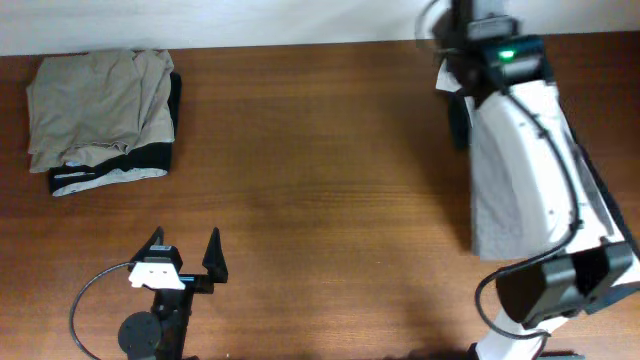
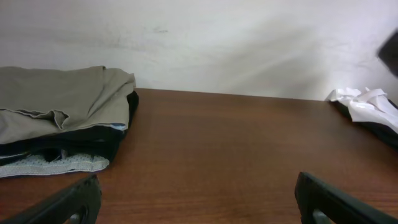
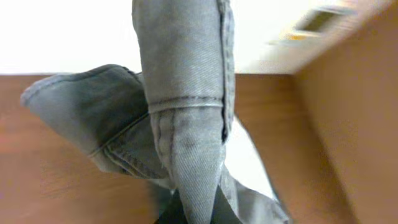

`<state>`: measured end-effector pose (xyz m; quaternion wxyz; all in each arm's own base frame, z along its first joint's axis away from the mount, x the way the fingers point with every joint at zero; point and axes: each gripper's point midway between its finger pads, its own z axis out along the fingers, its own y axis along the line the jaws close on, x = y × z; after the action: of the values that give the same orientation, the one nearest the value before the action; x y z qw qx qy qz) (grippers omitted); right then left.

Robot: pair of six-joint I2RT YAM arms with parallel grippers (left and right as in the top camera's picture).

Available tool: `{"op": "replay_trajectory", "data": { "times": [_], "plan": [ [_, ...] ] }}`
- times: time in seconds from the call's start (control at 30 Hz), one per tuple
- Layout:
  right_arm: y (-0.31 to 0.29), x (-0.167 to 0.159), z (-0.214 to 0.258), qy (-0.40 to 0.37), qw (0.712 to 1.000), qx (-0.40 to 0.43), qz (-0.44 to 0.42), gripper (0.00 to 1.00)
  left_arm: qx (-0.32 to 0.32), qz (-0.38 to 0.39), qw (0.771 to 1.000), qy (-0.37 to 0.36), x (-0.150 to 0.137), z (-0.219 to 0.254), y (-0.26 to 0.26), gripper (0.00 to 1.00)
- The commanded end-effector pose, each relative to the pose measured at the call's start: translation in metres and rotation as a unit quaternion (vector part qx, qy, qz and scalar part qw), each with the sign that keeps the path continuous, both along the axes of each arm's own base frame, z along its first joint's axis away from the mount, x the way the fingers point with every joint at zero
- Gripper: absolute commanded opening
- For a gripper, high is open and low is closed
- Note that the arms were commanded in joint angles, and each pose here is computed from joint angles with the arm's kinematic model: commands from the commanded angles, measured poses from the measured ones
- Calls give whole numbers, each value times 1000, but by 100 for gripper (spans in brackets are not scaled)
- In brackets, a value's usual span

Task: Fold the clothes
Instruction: 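Lift the grey shorts with the right gripper and drop them mid-table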

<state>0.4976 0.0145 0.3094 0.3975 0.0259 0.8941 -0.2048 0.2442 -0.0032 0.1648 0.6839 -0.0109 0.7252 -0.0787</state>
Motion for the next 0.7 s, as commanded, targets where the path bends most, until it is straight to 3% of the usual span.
{"op": "replay_trajectory", "data": {
  "times": [0.0, 0.03, 0.17, 0.33, 0.4, 0.5, 0.57, 0.67],
  "plan": [
    [101, -5, -29, 33, 991, 68, 109, 4, -2, -1, 1000, 0, 0, -2, -1, 99],
    [139, -10, -44, 54, 981, 96, 158, 4, -2, -1, 1000, 0, 0, -2, -1, 99],
    [231, -29, -106, 116, 954, 164, 222, 5, -2, -1, 1000, 0, 0, -2, -1, 99],
    [347, -72, -184, 202, 897, 227, 322, 4, -2, -1, 1000, 0, 0, -2, -1, 99],
    [371, -91, -199, 224, 884, 237, 336, 11, -2, -1, 1000, 0, 0, -2, -1, 99],
    [392, -111, -190, 234, 865, 262, 359, 15, -2, -1, 1000, 0, 0, -2, -1, 99],
    [399, -118, -167, 231, 852, 281, 377, 34, -2, -1, 1000, 0, 0, -2, -1, 99],
    [360, -97, -117, 186, 887, 252, 339, 40, -2, -1, 1000, 0, 0, -2, -1, 99]
  ]
}}
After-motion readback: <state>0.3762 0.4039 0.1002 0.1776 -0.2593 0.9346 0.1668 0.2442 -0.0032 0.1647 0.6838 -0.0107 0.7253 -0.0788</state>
